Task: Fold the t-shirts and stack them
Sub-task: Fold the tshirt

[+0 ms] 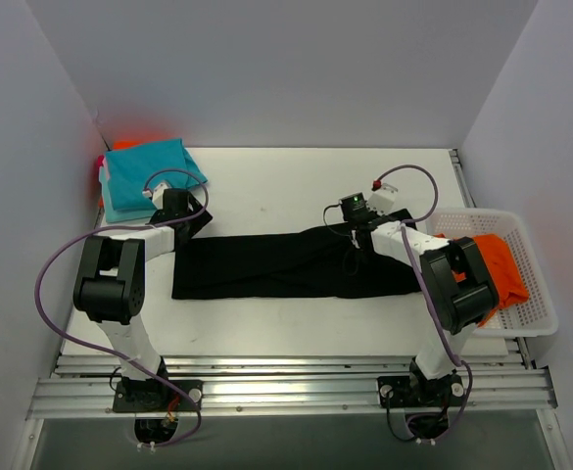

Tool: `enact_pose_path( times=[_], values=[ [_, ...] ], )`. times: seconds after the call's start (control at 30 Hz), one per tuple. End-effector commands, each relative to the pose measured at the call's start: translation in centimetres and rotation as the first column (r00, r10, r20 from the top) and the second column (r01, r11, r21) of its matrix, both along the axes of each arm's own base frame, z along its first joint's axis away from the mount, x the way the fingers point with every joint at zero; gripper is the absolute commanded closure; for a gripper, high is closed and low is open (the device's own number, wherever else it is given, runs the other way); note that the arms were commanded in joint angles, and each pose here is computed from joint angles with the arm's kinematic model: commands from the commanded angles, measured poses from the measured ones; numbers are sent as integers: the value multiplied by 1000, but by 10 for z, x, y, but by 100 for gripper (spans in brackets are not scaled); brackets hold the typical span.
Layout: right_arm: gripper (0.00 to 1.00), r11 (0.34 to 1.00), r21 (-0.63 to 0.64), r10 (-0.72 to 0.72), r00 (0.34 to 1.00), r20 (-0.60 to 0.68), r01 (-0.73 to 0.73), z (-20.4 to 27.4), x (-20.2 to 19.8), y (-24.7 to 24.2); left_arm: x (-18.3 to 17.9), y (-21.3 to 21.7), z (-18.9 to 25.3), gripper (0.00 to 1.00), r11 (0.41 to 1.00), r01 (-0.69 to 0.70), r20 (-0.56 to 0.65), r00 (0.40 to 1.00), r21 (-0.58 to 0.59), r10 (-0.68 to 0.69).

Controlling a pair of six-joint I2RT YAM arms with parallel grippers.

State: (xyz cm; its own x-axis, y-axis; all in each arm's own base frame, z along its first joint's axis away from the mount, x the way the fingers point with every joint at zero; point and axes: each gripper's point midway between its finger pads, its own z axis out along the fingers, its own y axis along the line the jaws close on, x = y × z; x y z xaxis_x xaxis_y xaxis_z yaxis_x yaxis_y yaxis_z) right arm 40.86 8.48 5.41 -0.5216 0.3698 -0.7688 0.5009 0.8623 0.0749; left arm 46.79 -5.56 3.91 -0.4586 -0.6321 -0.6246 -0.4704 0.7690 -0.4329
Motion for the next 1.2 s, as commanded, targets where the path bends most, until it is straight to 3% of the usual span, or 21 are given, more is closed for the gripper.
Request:
enact_pose_path(
  times=[0.0,0.3,0.43,0.8,0.93,1.03,1.17],
  values=[
    [83,999,-16,-37,999,-7,37,-9,5,-8,7,0,6,16,1000,11,36,999,-5,-10],
    [87,999,-16,-32,999,-6,32,-9,9,-7,8,1,6,16,1000,9,37,999,-3,-9],
    [100,999,-16,-35,999,-4,35,-9,7,-9,8,1,6,16,1000,10,34,999,-1,-10],
    [100,999,3,-51,998,39,51,4,3,-18,7,0,6,16,1000,10,37,999,-4,-10],
    [46,996,4,-84,995,48,84,13,8,-32,7,0,6,16,1000,11,37,999,-5,-11],
    [41,996,6,-94,995,46,93,13,8,-37,7,0,7,16,1000,12,40,999,-4,-12],
    [43,995,11,-104,994,29,104,4,6,-45,7,0,6,16,1000,12,39,999,-1,-12]
  ],
)
